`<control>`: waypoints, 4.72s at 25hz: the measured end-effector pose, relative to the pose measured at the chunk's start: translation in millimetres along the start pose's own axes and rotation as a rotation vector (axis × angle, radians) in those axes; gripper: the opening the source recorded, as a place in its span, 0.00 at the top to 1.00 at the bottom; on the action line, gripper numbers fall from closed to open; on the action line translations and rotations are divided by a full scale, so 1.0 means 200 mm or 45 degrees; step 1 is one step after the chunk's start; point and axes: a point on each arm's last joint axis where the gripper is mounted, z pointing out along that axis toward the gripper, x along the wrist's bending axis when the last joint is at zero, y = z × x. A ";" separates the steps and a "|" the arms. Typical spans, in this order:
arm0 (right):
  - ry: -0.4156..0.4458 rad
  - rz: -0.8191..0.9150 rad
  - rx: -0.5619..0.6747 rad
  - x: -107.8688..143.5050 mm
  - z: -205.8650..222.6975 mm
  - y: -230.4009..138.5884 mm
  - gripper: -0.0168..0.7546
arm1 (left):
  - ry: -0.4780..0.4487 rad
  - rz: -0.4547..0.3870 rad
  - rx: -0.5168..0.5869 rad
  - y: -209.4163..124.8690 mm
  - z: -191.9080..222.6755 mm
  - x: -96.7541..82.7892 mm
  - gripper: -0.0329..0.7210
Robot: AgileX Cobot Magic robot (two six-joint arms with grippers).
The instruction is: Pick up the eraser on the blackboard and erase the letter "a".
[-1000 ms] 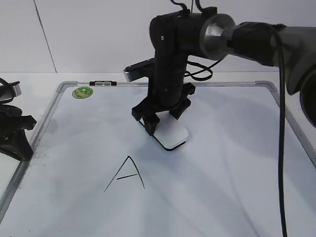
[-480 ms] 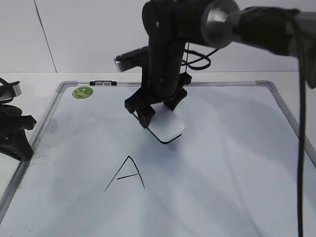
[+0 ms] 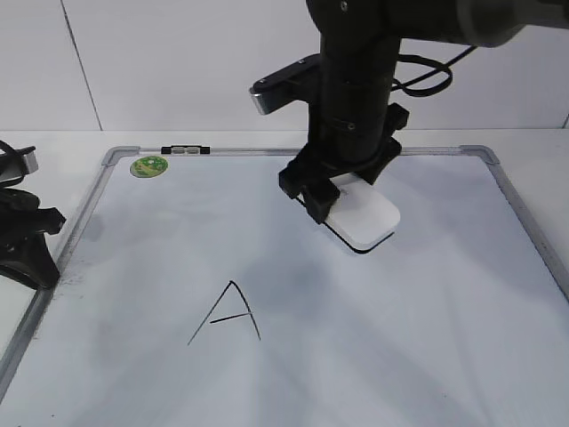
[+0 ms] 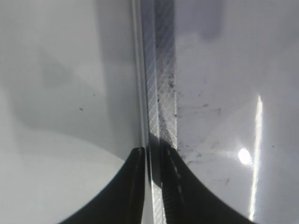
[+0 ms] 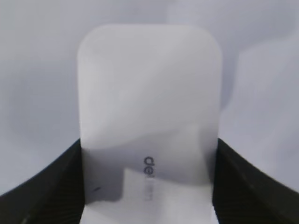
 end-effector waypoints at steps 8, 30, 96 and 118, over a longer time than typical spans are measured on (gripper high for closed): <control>-0.014 0.205 0.181 -0.23 0.10 -0.24 0.25 | 0.000 0.000 0.000 0.00 0.00 0.00 0.84; -0.005 0.792 0.229 -0.78 0.19 -0.64 0.25 | 0.000 0.000 0.000 0.00 0.00 0.00 0.83; -0.030 0.848 0.122 -0.90 0.35 -0.64 0.25 | 0.000 0.000 0.000 0.00 0.00 0.00 0.81; 0.032 0.808 0.152 -0.88 0.42 -0.64 0.21 | 0.000 0.000 0.000 0.00 0.00 0.00 0.81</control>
